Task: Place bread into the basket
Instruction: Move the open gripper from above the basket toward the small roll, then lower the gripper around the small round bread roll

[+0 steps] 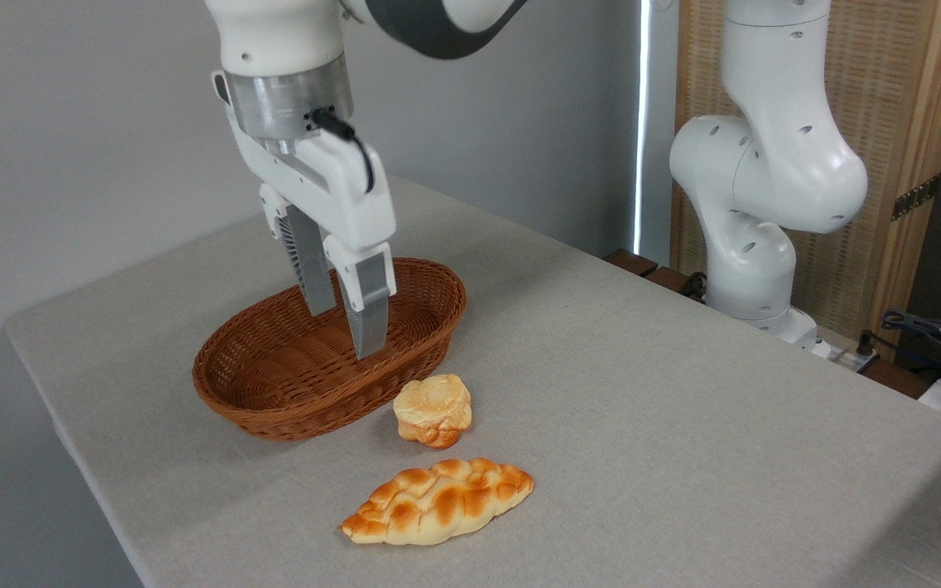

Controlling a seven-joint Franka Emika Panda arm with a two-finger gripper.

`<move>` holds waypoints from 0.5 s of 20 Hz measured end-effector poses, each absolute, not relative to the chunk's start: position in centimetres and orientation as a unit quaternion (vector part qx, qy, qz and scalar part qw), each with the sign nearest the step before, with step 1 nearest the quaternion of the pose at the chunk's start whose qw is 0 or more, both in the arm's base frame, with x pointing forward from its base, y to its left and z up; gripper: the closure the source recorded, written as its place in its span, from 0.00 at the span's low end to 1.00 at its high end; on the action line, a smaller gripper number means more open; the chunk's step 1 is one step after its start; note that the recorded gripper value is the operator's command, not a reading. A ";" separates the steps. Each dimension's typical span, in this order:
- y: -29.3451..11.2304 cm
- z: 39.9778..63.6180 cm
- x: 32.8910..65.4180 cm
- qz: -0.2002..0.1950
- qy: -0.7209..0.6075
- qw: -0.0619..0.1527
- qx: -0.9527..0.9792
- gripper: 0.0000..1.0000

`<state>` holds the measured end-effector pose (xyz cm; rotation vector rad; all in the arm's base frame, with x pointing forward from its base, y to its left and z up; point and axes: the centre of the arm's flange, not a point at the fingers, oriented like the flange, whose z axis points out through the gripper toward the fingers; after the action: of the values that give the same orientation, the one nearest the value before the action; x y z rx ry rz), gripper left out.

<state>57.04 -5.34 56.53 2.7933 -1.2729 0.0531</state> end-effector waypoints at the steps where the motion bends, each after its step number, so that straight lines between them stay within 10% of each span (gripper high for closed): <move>1: -6.1 55.7 56.8 0.010 -0.451 0.039 0.892 0.00; 10: -7.8 49.3 54.8 -0.032 -0.713 0.076 0.697 0.00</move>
<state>54.81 -7.84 49.33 2.0883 -2.1361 -0.0969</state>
